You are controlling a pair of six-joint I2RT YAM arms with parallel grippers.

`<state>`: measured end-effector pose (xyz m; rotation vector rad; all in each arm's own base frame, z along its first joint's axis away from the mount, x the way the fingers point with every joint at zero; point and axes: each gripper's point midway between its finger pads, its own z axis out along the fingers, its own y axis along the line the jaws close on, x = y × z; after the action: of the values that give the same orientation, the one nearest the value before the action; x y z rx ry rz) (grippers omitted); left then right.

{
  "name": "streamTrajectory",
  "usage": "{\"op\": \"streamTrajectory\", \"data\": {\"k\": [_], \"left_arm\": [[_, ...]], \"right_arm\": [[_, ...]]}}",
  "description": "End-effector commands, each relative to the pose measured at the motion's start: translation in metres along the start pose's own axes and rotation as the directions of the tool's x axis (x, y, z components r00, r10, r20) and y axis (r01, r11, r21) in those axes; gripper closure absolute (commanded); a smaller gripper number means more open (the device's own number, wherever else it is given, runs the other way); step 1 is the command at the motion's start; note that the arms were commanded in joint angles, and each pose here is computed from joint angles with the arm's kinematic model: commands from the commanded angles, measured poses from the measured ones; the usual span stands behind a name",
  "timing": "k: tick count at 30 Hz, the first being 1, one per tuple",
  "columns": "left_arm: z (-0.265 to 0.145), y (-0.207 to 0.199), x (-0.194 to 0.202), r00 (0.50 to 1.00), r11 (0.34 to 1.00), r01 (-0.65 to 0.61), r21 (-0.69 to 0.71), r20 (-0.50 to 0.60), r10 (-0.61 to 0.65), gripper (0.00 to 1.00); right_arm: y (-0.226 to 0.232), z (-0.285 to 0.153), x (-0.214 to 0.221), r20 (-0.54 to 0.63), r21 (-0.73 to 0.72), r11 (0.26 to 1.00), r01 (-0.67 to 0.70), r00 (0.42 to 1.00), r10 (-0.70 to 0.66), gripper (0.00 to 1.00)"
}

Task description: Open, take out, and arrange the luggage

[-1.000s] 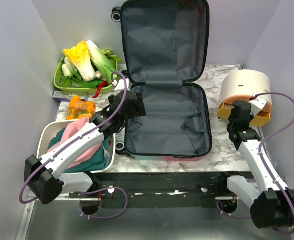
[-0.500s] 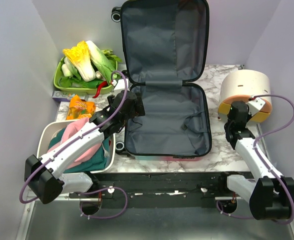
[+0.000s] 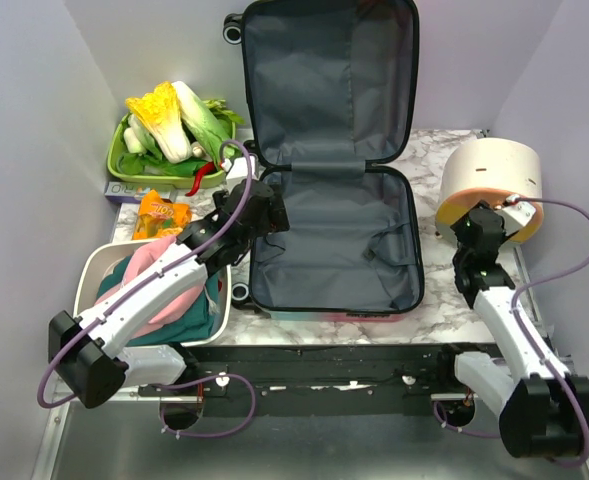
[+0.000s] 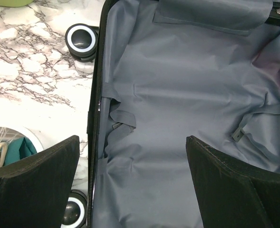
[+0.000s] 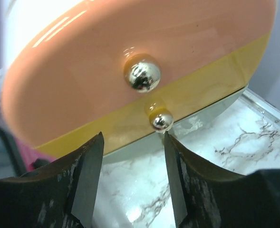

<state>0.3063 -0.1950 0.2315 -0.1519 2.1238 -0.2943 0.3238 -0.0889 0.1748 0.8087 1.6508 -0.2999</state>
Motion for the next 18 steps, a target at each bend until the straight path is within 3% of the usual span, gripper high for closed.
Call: {"op": "streamTrajectory", "data": {"k": [1, 2, 3, 5, 11, 18], "left_arm": [[-0.011, 0.008, -0.012, 0.999, 1.0, 0.022, -0.021, 0.037, -0.022, 0.01], [-0.013, 0.007, -0.012, 0.999, 1.0, 0.024, -0.017, 0.041, -0.024, 0.01], [-0.012, 0.007, -0.012, 0.999, 0.999, 0.032, -0.01, 0.044, -0.031, 0.01], [-0.013, 0.005, -0.013, 0.998, 0.999, 0.038, 0.003, 0.051, -0.038, 0.01], [-0.029, 0.016, -0.022, 0.994, 0.997, 0.077, -0.021, 0.077, -0.075, 0.01], [-0.064, 0.061, -0.008, 0.988, 0.985, 0.132, -0.108, 0.095, -0.122, 0.01]], "right_arm": [[0.015, -0.033, 0.002, -0.105, -0.181, 0.983, 0.026, 0.993, -0.045, 0.34], [0.033, -0.046, 0.004, -0.117, -0.327, 0.941, 0.085, 0.985, -0.129, 0.12], [0.041, -0.054, 0.002, -0.106, -0.399, 0.91, 0.11, 0.98, -0.165, 0.0], [0.056, -0.078, -0.009, -0.096, -0.522, 0.844, 0.122, 0.975, -0.2, 0.0], [0.07, -0.123, -0.046, -0.062, -0.644, 0.757, 0.107, 0.98, -0.192, 0.0], [0.075, -0.146, -0.07, -0.023, -0.696, 0.708, 0.12, 0.982, -0.188, 0.0]]}}
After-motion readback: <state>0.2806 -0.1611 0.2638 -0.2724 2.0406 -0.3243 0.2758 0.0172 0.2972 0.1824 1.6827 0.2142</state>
